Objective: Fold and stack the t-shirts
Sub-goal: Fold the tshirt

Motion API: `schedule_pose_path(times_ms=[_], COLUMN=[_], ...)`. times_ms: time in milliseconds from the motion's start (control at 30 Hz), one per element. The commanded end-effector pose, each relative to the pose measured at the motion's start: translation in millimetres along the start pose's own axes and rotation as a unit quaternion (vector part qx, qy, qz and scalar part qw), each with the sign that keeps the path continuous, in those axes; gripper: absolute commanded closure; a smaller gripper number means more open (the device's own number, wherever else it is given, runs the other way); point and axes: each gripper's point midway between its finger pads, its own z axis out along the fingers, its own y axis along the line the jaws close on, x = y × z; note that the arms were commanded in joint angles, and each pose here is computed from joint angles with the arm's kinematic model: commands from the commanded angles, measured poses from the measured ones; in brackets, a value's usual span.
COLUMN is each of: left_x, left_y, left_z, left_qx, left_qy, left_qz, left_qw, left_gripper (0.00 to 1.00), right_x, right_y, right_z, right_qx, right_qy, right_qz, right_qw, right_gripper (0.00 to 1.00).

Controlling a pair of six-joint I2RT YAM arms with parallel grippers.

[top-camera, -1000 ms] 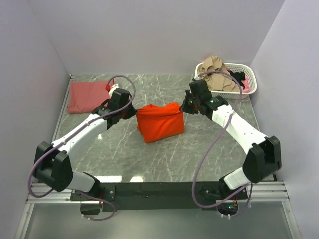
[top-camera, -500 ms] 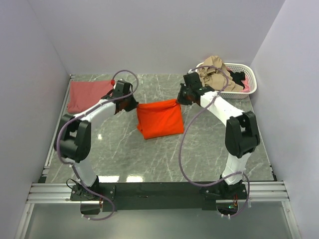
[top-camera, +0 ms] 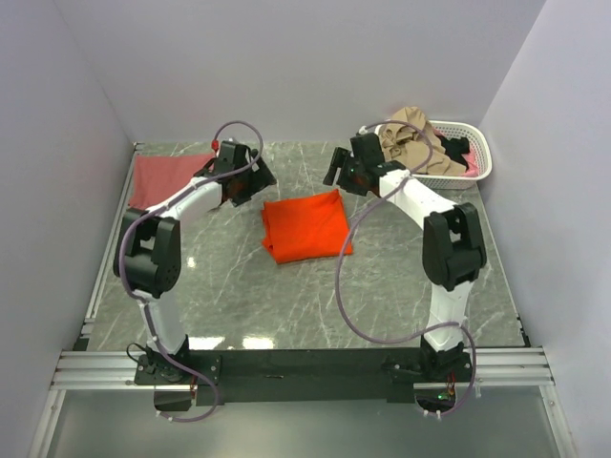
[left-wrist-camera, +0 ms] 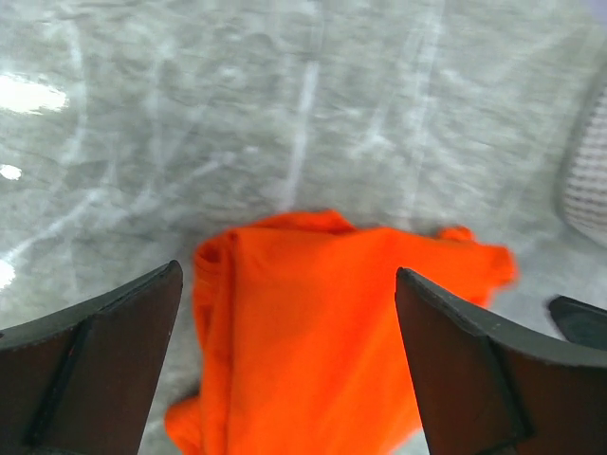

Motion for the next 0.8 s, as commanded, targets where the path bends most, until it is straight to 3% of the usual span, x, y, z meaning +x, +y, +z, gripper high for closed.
schedule_pose_path(times_ms=[0, 133, 300, 567, 767], left_x=[-10.7, 9.6, 24.7, 43.6, 58.6], left_y=[-35.1, -39.9, -55.6, -28.7, 1.7], left_z=[-36.6, -35.5, -18.6, 35.9, 70.6], left_qx=[0.080, 0.111, 0.149, 0.095, 0.044], left_qy=[-0.020, 0.003, 0.049, 0.083, 0.103], left_qz=[0.002, -0.004, -0.002, -0.007, -0.012], left_qw=[0.997, 0.994, 0.988, 0.992, 0.994], left_gripper=[0.01, 0.01, 0.01, 0.01, 0.01], right_x=[-18.1, 10.6, 10.9, -0.4, 29.7], right_y=[27.7, 41.0, 51.4, 27.7, 9.4], right_z=[-41.0, -42.1, -20.0, 51.6, 85.9], right_qx=[-0.071, -0.133, -0.155, -0.137, -0.137], right_qy=[-0.037, 0.012, 0.031, 0.052, 0.104], right_qz=[0.000, 0.011, 0.038, 0.101, 0.121], right_qw=[0.997, 0.991, 0.987, 0.984, 0.978], right_gripper=[0.18, 0.12, 0.11, 0.11, 0.11])
